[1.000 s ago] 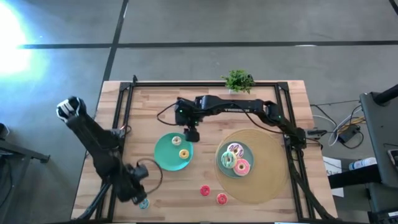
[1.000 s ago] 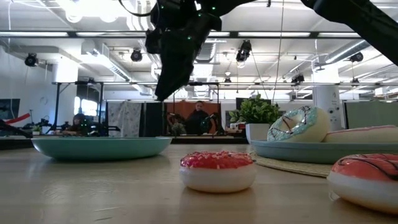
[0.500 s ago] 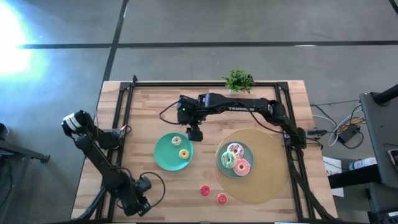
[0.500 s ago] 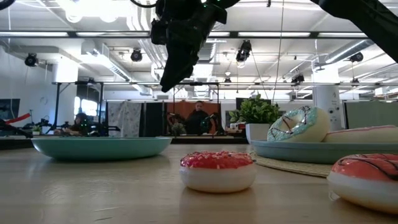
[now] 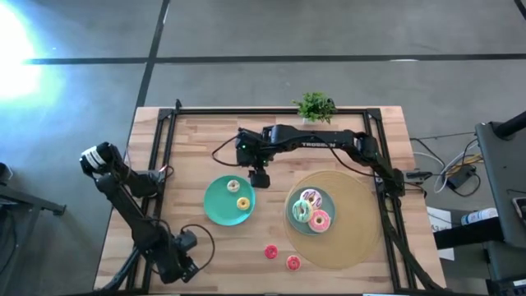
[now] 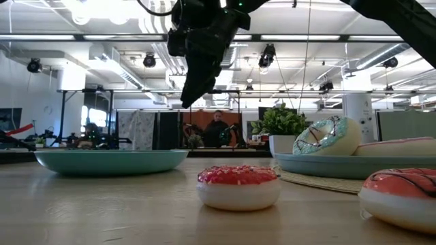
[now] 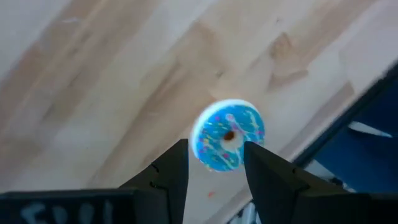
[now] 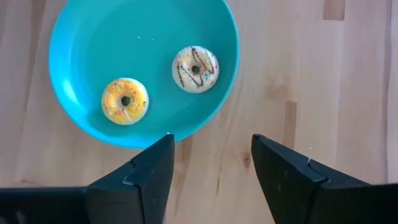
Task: Pick & Place donuts
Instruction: Put the small blue donut on the light blue plate
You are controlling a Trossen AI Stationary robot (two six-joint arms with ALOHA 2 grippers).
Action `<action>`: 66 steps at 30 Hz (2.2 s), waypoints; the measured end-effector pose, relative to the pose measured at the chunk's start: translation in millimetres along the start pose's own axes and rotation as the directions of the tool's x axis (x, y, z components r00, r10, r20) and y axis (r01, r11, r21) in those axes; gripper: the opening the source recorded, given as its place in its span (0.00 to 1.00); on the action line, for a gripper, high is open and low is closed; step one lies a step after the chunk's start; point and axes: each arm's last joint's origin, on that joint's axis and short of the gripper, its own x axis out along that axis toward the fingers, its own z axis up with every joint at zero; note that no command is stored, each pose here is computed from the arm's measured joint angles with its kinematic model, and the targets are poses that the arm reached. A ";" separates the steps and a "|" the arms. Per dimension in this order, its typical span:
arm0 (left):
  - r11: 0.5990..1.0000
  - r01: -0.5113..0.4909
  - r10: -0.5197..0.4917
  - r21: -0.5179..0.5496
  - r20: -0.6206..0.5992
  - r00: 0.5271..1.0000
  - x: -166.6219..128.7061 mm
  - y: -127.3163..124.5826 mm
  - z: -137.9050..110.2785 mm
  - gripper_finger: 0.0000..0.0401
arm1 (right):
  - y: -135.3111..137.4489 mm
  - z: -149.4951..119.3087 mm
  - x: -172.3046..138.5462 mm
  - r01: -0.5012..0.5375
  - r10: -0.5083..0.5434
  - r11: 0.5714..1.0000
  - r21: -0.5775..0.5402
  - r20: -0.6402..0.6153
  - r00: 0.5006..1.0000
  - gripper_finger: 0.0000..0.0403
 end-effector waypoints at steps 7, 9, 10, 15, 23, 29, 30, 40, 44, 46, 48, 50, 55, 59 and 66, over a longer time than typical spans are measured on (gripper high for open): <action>0.997 -0.022 0.023 0.069 -0.010 1.000 8.5 0.9 -0.2 0.32 | 0.0 -0.2 0.4 0.000 0.000 1.000 0.011 -0.001 1.000 0.51; 0.997 -0.035 0.036 0.069 -0.007 0.999 12.4 1.4 -0.2 0.32 | -0.1 0.0 0.4 0.000 0.000 1.000 0.014 0.002 1.000 0.51; 0.997 -0.038 0.038 0.070 -0.007 0.999 14.0 1.3 -0.2 0.32 | -0.1 0.0 0.4 0.000 0.000 1.000 0.014 0.002 1.000 0.51; 0.997 -0.015 0.017 0.073 -0.028 0.999 22.6 -0.4 -0.6 0.30 | -0.1 0.0 0.4 0.000 0.000 1.000 0.015 0.002 1.000 0.51; 0.998 0.013 -0.012 0.057 -0.017 1.000 26.8 0.9 3.6 0.03 | 4.0 3.3 -25.5 0.007 -0.008 1.000 0.022 0.049 0.999 0.51; 0.998 0.041 -0.045 0.037 0.106 0.993 7.7 1.7 31.9 0.01 | 8.9 -6.3 -49.2 0.016 -0.021 0.998 0.066 0.073 0.997 0.51; 0.999 0.030 -0.034 0.033 0.134 0.990 2.1 3.3 39.1 0.00 | 9.8 -10.7 -51.0 0.028 -0.032 0.997 0.073 0.066 0.997 0.51; 0.987 -0.155 0.133 0.041 0.324 0.937 -41.5 45.0 139.8 0.00 | 23.3 -74.1 -69.6 0.046 -0.077 0.971 0.236 0.124 0.989 0.51; 0.981 -0.191 0.174 0.027 0.305 0.936 -44.8 67.9 178.6 0.00 | 30.1 -98.4 -77.1 0.028 -0.088 0.945 0.325 0.173 0.981 0.51; 0.979 -0.200 0.183 0.025 0.308 0.934 -48.3 76.2 193.7 0.00 | 34.9 -109.5 -81.1 0.036 -0.107 0.933 0.359 0.180 0.978 0.51; 0.977 -0.209 0.192 0.026 0.305 0.933 -51.6 83.4 203.8 0.00 | 41.0 -118.9 -84.8 0.051 -0.126 0.926 0.374 0.179 0.976 0.51; 0.976 -0.216 0.195 0.036 0.300 0.934 -53.4 88.8 211.1 0.00 | 47.0 -127.3 -86.6 0.061 -0.138 0.918 0.393 0.173 0.975 0.51; 0.978 -0.196 0.170 0.064 0.286 0.943 -52.4 91.3 218.4 0.00 | 55.2 -140.4 -85.0 0.075 -0.174 0.895 0.439 0.188 0.967 0.51; 0.983 -0.169 0.141 0.066 0.304 0.942 -50.0 88.1 222.1 0.00 | 57.1 -145.1 -83.1 0.059 -0.174 0.883 0.466 0.207 0.963 0.51; 0.987 -0.159 0.143 0.038 0.269 0.952 -43.0 88.1 224.3 0.14 | 57.1 -143.9 -84.7 0.054 -0.175 0.883 0.467 0.221 0.959 0.51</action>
